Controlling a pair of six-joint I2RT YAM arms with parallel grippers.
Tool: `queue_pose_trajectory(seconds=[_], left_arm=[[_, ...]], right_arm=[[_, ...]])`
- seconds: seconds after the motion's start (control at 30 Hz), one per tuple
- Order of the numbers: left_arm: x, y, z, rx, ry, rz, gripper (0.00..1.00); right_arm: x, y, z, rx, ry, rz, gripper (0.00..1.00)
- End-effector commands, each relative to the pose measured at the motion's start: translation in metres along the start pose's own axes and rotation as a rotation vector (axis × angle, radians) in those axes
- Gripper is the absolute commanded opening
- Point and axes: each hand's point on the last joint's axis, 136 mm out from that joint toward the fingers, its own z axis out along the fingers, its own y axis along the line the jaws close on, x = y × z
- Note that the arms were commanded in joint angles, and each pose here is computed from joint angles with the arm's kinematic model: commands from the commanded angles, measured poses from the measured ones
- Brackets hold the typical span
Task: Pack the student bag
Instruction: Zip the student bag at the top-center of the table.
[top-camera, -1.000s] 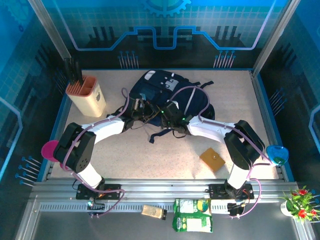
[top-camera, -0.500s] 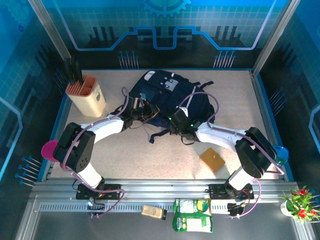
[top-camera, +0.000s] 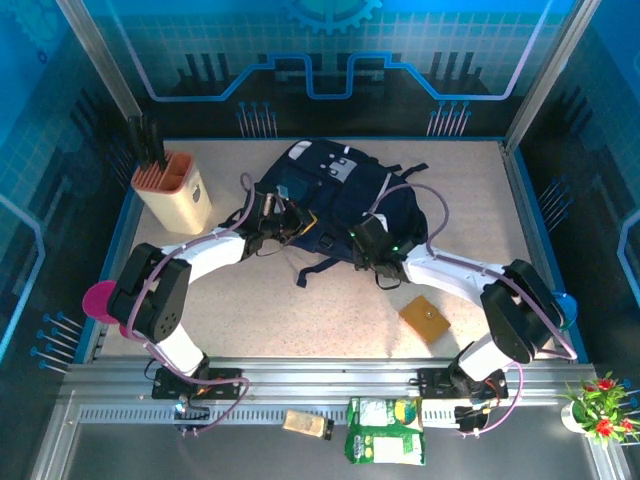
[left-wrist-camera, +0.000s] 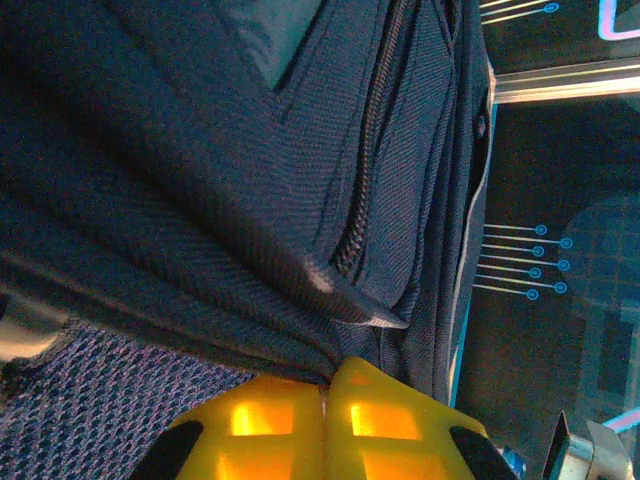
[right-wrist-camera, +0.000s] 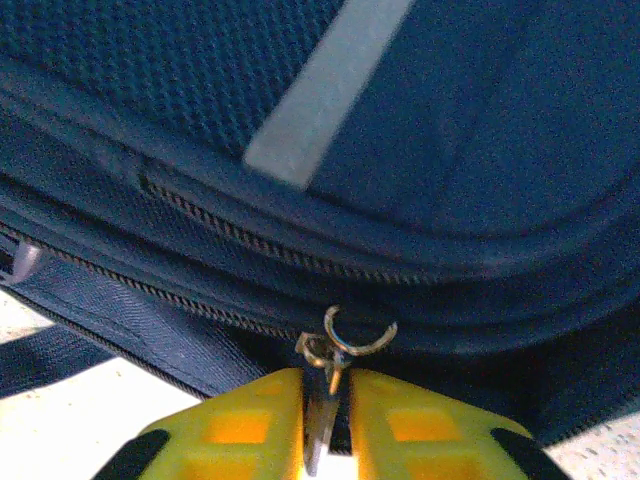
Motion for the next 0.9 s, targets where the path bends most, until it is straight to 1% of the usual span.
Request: queue_pose_trajectory(seconds=[0.0,0.2,0.33,0.4,0.5,0.53,0.63,0.7,0.87], left_arm=[[-0.022,-0.019,-0.004,0.035,-0.061,0.045,0.00],[-0.023,-0.021,-0.005,0.040,-0.063,0.047,0.00],[-0.024,-0.021,-0.005,0.038,-0.066,0.049,0.00],[-0.024,-0.021,-0.005,0.036,-0.066,0.052,0.00],[-0.026,-0.022,-0.005,0.034,-0.071,0.054,0.00],[-0.026,-0.021,-0.006,0.031,-0.071,0.055,0.00],[-0.030,-0.020,-0.006,0.026,-0.078,0.058,0.00],[-0.033,-0.019,-0.007,0.021,-0.083,0.060,0.00],[-0.041,-0.013,-0.006,0.002,-0.091,0.064,0.00]], right_arm=[[-0.004,0.004,0.006,0.000,0.029,-0.045,0.25],[-0.005,0.005,0.012,0.003,0.042,-0.040,0.26],[0.000,0.007,0.015,0.002,0.071,-0.026,0.25],[0.003,0.007,0.017,-0.001,0.086,-0.012,0.22],[0.007,0.006,0.016,0.002,0.099,0.011,0.15],[0.007,0.002,0.015,0.018,0.096,0.015,0.11],[0.003,-0.007,0.008,0.061,0.074,-0.002,0.06],[-0.004,-0.015,0.000,0.097,0.050,-0.032,0.05],[-0.019,-0.045,-0.020,0.240,-0.014,-0.144,0.03]])
